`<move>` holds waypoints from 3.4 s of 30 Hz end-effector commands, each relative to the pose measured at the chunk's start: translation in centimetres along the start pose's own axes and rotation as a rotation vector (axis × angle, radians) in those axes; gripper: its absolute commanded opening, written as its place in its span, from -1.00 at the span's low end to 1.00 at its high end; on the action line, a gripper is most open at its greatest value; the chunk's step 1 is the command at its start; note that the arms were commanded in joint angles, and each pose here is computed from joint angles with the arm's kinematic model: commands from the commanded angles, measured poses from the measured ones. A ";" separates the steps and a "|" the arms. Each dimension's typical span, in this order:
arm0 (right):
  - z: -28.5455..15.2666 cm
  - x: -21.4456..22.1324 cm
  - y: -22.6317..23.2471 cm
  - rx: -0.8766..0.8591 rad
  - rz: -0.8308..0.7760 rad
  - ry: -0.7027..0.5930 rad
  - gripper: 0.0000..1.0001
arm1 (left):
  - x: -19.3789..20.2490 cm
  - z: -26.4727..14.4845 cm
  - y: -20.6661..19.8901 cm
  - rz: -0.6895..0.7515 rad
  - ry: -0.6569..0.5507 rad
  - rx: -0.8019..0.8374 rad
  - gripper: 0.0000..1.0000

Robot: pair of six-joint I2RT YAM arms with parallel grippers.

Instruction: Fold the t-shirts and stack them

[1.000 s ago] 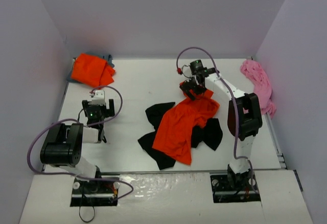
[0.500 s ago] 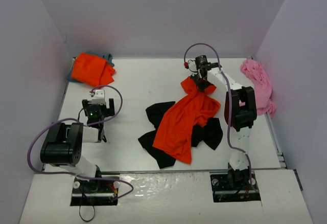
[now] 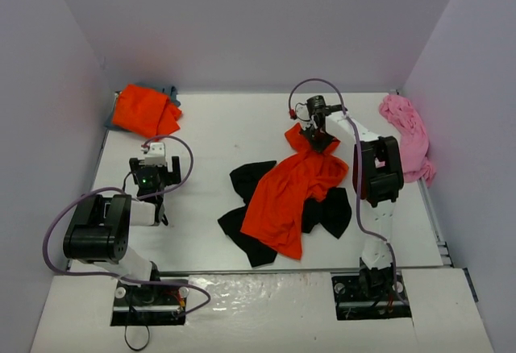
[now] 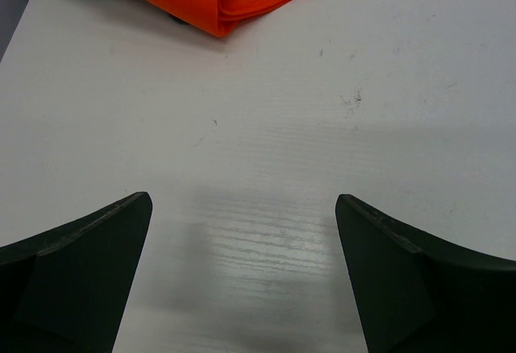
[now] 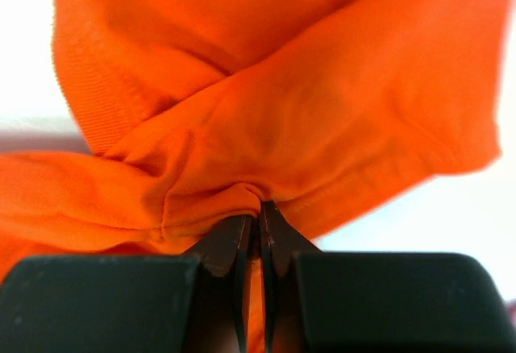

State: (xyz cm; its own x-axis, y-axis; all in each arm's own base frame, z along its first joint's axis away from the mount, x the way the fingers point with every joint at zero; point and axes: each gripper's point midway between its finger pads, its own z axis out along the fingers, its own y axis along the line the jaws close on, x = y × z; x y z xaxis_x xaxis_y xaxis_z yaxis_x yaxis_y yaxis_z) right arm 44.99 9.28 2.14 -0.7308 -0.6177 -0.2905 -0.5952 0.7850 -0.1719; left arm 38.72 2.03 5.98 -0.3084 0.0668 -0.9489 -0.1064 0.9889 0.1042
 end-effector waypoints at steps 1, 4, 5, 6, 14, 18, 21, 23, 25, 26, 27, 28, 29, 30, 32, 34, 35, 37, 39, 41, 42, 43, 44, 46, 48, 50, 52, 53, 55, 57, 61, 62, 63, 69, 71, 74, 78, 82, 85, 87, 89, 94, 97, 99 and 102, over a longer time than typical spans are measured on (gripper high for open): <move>-10.0 -5.8 -7.9 0.342 0.103 -0.238 -1.00 | -3.7 0.5 0.2 -0.008 -0.107 -0.011 0.94; -17.9 -8.0 -13.8 0.566 0.229 -0.421 -1.00 | -3.7 0.5 0.2 -0.008 -0.107 -0.011 0.94; -20.2 -8.2 -15.4 0.627 0.268 -0.465 -1.00 | -3.7 0.5 0.2 -0.008 -0.107 -0.011 0.94; -22.1 -8.1 -16.8 0.687 0.301 -0.498 -1.00 | -3.6 0.5 0.2 -0.008 -0.106 -0.010 0.94; -34.8 -3.9 -24.9 1.157 0.463 -0.588 -1.00 | -3.7 0.5 0.2 -0.008 -0.107 -0.011 0.94; -41.0 0.0 -28.7 1.332 0.591 -0.593 -1.00 | -3.7 0.5 0.2 -0.009 -0.107 -0.012 0.94; -46.2 2.0 -29.4 1.470 0.635 -0.620 -1.00 | -3.7 0.5 0.2 -0.008 -0.107 -0.010 0.94; -48.8 2.7 -29.1 1.535 0.627 -0.619 -1.00 | -3.7 0.5 0.1 -0.008 -0.107 -0.009 0.94; -50.5 3.8 -29.4 1.593 0.640 -0.588 -1.00 | -3.7 0.5 0.2 -0.009 -0.107 -0.012 0.94; -51.3 4.4 -29.5 1.620 0.640 -0.568 -1.00 | -3.7 0.5 0.2 -0.009 -0.107 -0.012 0.94; -51.8 5.1 -29.9 1.628 0.651 -0.575 -1.00 | -3.7 0.5 0.2 -0.009 -0.107 -0.012 0.94; -52.0 5.8 -30.2 1.630 0.652 -0.575 -1.00 | -3.7 0.5 0.2 -0.009 -0.107 -0.012 0.94; -52.0 6.2 -30.4 1.630 0.649 -0.565 -1.00 | -3.7 0.5 0.2 -0.009 -0.107 -0.012 0.94; -51.5 6.7 -30.6 1.632 0.648 -0.542 -1.00 | -3.7 0.5 0.2 -0.009 -0.107 -0.012 0.94; -49.4 7.9 -31.0 1.625 0.634 -0.470 -1.00 | -3.7 0.5 0.2 -0.009 -0.109 -0.011 0.94; -47.3 9.2 -31.5 1.609 0.621 -0.408 -1.00 | -3.7 0.5 0.2 -0.008 -0.108 -0.010 0.94; -45.6 9.7 -31.7 1.588 0.615 -0.376 -1.00 | -3.6 0.4 0.2 -0.008 -0.107 -0.009 0.94; -41.9 10.2 -31.8 1.523 0.604 -0.300 -0.70 | -3.7 0.5 0.1 -0.008 -0.106 -0.009 0.94; -37.6 9.5 -31.8 1.390 0.576 -0.287 0.31 | -3.7 0.5 0.1 -0.008 -0.107 -0.009 0.94; -34.0 8.9 -30.9 1.247 0.568 -0.309 0.97 | -3.7 0.5 0.1 -0.008 -0.109 -0.007 0.94; -32.9 8.2 -30.2 1.180 0.559 -0.345 1.00 | -3.8 0.4 -0.1 0.004 -0.113 0.009 0.94; -32.3 7.4 -29.5 1.123 0.551 -0.390 1.00 | -3.8 0.4 -0.3 0.018 -0.118 0.026 0.94; -33.0 6.1 -28.7 1.095 0.543 -0.455 1.00 | -3.8 0.3 -0.6 0.033 -0.127 0.042 0.94; -35.0 4.1 -27.6 1.068 0.547 -0.567 1.00 | -3.8 0.2 -0.8 0.044 -0.132 0.057 0.94; -37.8 1.6 -26.3 1.027 0.526 -0.677 1.00 | -3.8 0.2 -0.8 0.043 -0.130 0.059 0.94; -38.3 -1.7 -23.3 0.887 0.433 -0.719 1.00 | -3.7 0.2 -0.8 0.043 -0.127 0.059 0.94; -35.5 -3.1 -20.3 0.746 0.369 -0.605 0.91 | -3.7 0.3 -0.7 0.040 -0.127 0.057 0.94; -33.6 -3.2 -18.8 0.672 0.343 -0.542 0.79 | -3.8 0.3 -0.6 0.039 -0.127 0.056 0.94; -30.6 -2.8 -16.5 0.559 0.312 -0.474 0.20 | -3.8 0.3 -0.5 0.034 -0.127 0.053 0.94; -28.8 -0.9 -15.5 0.542 0.313 -0.423 -0.35 | -3.8 0.4 -0.4 0.030 -0.124 0.051 0.94; -25.8 2.7 -13.7 0.524 0.301 -0.337 -0.58 | -3.7 0.4 -0.4 0.028 -0.121 0.049 0.94; -25.0 3.6 -13.1 0.507 0.299 -0.307 -0.77 | -3.8 0.4 -0.3 0.028 -0.121 0.049 0.94; -24.2 4.5 -12.3 0.482 0.300 -0.278 -1.00 | -3.8 0.4 -0.3 0.027 -0.121 0.048 0.94; -19.9 9.0 -7.8 0.323 0.285 -0.127 -1.00 | -3.8 0.5 -0.5 0.027 -0.121 0.059 0.94; -18.9 9.7 -6.9 0.286 0.289 -0.100 -1.00 | -3.8 0.4 -0.7 0.027 -0.122 0.072 0.94; -16.5 10.2 -5.5 0.205 0.295 -0.059 -1.00 | -3.8 0.4 -0.7 0.027 -0.123 0.071 0.94; -13.1 10.9 -4.0 0.107 0.311 0.011 -1.00 | -3.7 0.4 -0.7 0.027 -0.122 0.072 0.94; -10.6 11.9 -2.7 0.043 0.319 0.072 -1.00 | -3.8 0.4 -0.7 0.025 -0.123 0.073 0.94; -9.3 11.9 -2.4 0.018 0.315 0.099 -1.00 | -3.8 0.4 -0.7 0.025 -0.122 0.073 0.94; -8.9 11.7 -2.6 0.018 0.320 0.100 -1.00 | -3.8 0.4 -0.7 0.025 -0.123 0.073 0.94; -8.5 11.4 -3.1 0.034 0.325 0.098 -1.00 | -3.8 0.4 -0.7 0.025 -0.123 0.073 0.94; -5.8 11.1 -3.6 0.025 0.336 0.143 -1.00 | -3.7 0.4 -0.7 0.025 -0.120 0.075 0.94; -4.7 10.8 -4.0 0.031 0.342 0.157 -1.00 | -3.8 0.5 -0.7 0.025 -0.123 0.074 0.94; -3.4 10.8 -4.3 0.030 0.345 0.182 -1.00 | -3.8 0.4 -0.7 0.025 -0.122 0.075 0.94; -1.8 10.2 -5.3 0.050 0.347 0.200 -1.00 | -3.8 0.4 -0.7 0.025 -0.122 0.076 0.94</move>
State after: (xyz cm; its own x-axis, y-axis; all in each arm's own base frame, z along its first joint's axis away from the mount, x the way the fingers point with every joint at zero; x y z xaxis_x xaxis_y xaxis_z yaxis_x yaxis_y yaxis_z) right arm 37.78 -0.67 1.56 -0.9348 -0.3279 -0.1365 -0.3166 0.9435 -0.0982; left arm 38.89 1.17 6.05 -0.2998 0.1000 -0.9488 -0.0258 0.9933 0.1129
